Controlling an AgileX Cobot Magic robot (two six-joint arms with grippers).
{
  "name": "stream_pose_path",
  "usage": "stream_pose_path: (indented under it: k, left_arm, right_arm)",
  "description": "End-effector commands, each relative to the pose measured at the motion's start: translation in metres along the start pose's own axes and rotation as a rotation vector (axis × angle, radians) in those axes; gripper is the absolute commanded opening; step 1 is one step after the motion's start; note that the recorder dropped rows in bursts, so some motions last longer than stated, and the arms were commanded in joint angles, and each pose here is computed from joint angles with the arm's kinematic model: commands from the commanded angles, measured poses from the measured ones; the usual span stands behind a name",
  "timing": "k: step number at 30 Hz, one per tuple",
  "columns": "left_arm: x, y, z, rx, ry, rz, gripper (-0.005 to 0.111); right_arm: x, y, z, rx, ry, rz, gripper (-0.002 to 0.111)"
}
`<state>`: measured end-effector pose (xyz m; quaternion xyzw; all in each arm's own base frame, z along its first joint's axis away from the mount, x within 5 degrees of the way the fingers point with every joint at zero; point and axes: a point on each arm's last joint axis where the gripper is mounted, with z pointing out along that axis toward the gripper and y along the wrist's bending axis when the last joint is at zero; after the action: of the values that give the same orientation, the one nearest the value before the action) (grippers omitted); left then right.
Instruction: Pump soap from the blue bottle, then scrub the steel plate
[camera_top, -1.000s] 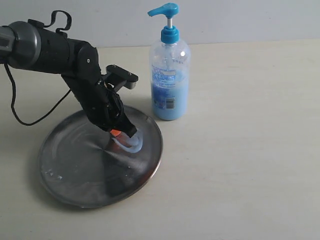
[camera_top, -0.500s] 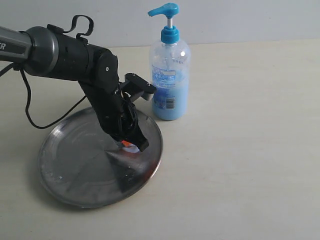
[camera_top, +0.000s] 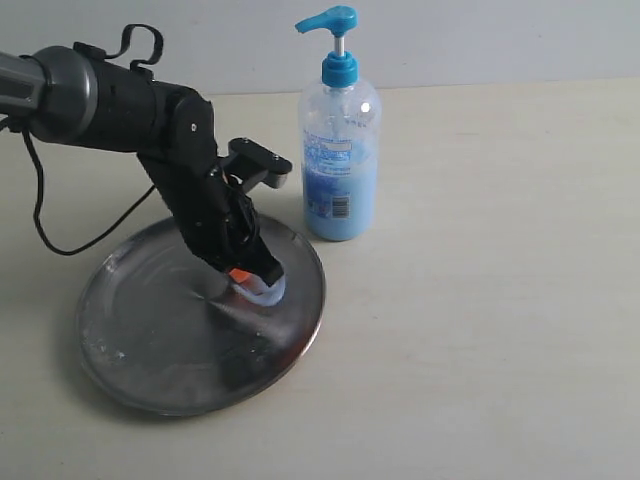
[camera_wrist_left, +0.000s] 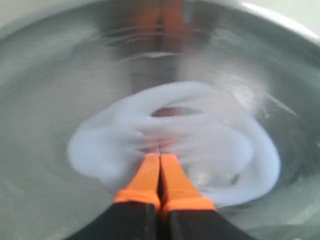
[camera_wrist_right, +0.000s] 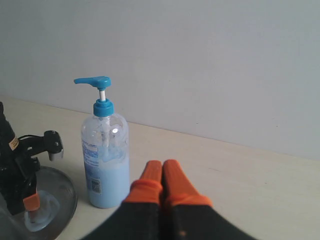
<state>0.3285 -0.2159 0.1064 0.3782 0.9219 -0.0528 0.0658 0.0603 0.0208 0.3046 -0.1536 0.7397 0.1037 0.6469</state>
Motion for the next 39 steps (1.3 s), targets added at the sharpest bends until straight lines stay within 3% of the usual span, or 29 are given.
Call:
stream_pose_path:
  k: [1, 7, 25, 32, 39]
  left_arm:
    - [0.013, 0.024, 0.012, -0.013, 0.053, -0.066, 0.001]
    - [0.013, 0.024, 0.012, 0.006, 0.046, -0.098, 0.001]
    - [0.0, -0.057, 0.018, 0.036, 0.051, 0.113, 0.001]
    - [-0.002, -0.051, 0.017, 0.008, 0.025, 0.123, 0.001]
    - [-0.009, -0.02, -0.016, -0.04, -0.088, 0.004, 0.001]
  right_arm:
    - [0.001, 0.0, 0.0, 0.004, -0.006, -0.01, 0.0]
    - [0.001, 0.0, 0.0, 0.005, -0.006, -0.011, 0.0]
    - [0.001, 0.0, 0.0, 0.005, -0.006, -0.011, 0.0]
    - [0.001, 0.0, 0.0, 0.005, -0.006, -0.011, 0.0]
    - [0.0, 0.0, 0.0, 0.005, -0.008, -0.012, 0.0]
